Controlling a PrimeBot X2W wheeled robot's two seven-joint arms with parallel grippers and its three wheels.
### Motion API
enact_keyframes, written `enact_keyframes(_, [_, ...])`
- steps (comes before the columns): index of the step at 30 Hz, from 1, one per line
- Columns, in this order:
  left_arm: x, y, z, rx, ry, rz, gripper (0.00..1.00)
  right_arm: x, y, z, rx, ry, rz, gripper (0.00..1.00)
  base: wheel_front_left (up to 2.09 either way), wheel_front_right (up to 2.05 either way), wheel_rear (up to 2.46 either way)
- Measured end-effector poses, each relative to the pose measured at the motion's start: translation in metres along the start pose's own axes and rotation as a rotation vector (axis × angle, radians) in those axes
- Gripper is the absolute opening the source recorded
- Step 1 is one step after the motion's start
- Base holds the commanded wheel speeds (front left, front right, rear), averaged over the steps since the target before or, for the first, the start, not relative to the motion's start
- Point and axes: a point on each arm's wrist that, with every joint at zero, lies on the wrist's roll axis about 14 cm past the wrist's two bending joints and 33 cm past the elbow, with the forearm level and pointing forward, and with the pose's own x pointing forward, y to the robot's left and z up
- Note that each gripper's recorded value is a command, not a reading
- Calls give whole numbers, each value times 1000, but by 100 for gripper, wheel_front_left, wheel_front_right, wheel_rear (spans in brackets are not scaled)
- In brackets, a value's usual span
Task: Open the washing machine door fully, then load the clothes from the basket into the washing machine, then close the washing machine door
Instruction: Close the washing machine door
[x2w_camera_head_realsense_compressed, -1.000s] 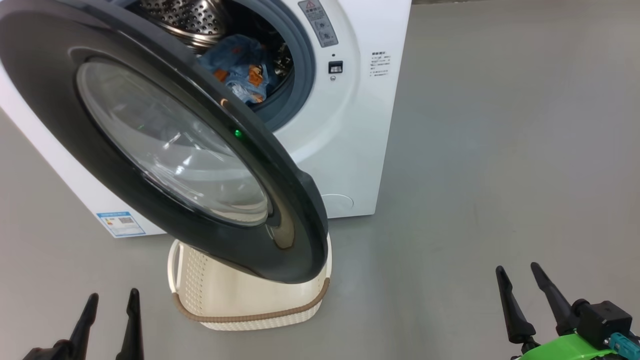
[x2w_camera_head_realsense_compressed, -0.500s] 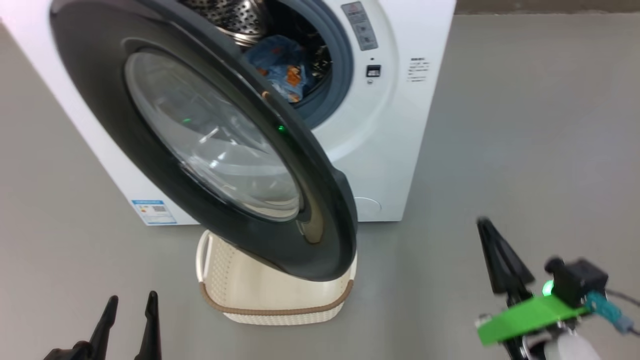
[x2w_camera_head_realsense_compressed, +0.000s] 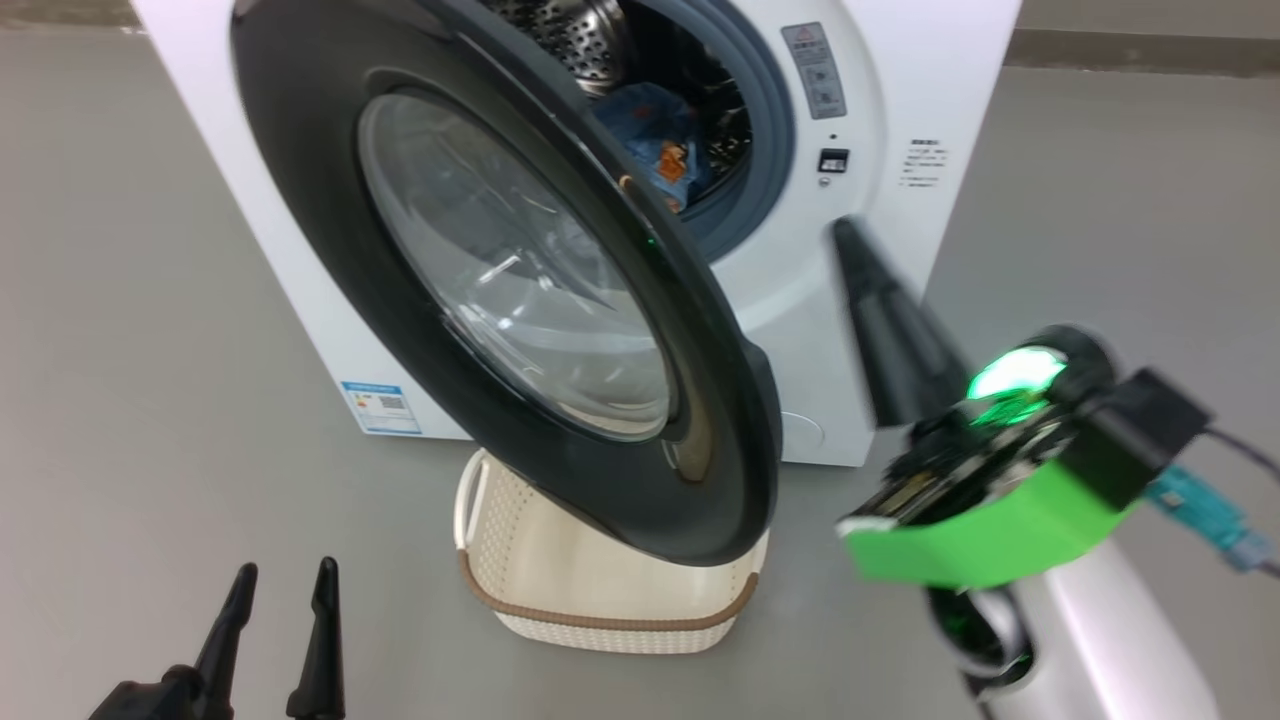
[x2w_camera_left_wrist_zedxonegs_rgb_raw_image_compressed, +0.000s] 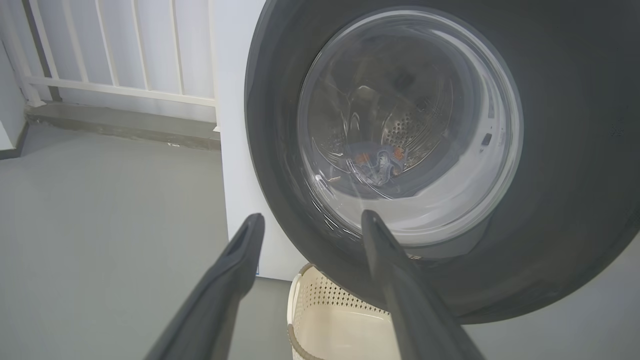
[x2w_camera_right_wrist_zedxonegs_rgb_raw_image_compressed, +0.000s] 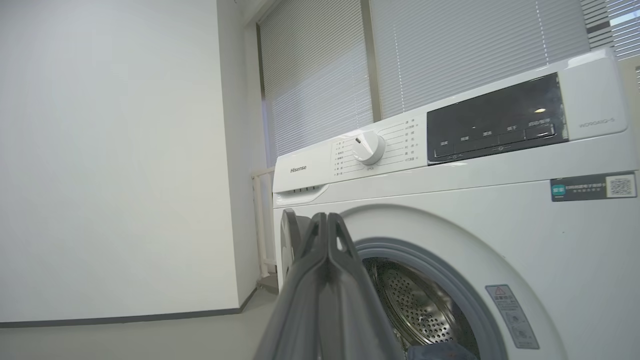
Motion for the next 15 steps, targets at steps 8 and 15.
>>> enact_keyframes(8, [-10,15,9,-5,-29,62,100,-9,72,-48,144,137,183,0,0,0,0])
enact_keyframes(15, [-16,25,10,-13,-33,106,100,-61,79,-125,227,411,148,0,0,0,0])
